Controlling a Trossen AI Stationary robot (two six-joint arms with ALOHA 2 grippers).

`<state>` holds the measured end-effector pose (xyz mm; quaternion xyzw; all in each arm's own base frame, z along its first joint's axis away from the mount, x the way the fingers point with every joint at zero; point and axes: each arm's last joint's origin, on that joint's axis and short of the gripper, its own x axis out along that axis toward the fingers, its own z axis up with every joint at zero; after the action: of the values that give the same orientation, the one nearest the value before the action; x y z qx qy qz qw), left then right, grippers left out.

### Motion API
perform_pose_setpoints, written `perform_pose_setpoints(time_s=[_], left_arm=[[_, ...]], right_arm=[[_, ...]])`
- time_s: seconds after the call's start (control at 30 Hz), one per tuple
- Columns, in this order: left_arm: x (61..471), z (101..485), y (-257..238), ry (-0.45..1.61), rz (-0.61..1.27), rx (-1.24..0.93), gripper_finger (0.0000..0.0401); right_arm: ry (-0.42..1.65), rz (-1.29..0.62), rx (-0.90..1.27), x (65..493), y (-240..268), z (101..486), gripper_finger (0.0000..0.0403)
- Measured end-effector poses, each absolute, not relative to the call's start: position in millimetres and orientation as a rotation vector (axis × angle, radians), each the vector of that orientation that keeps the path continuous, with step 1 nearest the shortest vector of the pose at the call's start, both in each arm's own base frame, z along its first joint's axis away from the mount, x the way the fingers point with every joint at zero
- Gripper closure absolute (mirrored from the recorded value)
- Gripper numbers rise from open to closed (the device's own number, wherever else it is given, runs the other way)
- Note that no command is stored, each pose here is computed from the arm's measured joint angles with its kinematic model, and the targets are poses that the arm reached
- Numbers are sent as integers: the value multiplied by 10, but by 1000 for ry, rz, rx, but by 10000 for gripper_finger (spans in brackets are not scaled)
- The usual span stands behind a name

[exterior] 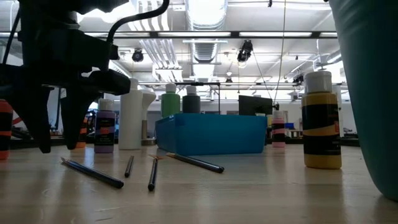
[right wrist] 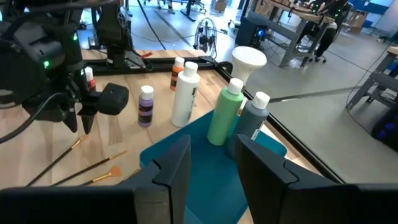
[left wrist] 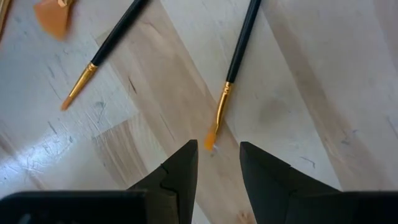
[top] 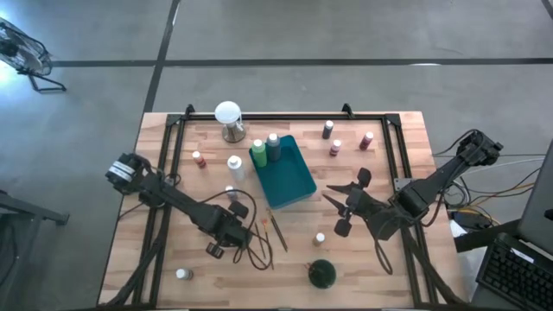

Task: Pick & Place Paint Supplies
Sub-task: Put the gold paint brush into the green cup

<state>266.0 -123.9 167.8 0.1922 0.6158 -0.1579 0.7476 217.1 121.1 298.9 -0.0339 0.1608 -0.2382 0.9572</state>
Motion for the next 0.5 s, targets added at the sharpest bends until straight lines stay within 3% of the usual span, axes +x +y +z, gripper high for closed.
perform_pose_setpoints(time_s=[0.5], left_arm=[[2708, 1544, -1203, 1387, -366, 443, 284]], right_arm=[[340, -469, -68, 2185, 1190, 2932, 257]])
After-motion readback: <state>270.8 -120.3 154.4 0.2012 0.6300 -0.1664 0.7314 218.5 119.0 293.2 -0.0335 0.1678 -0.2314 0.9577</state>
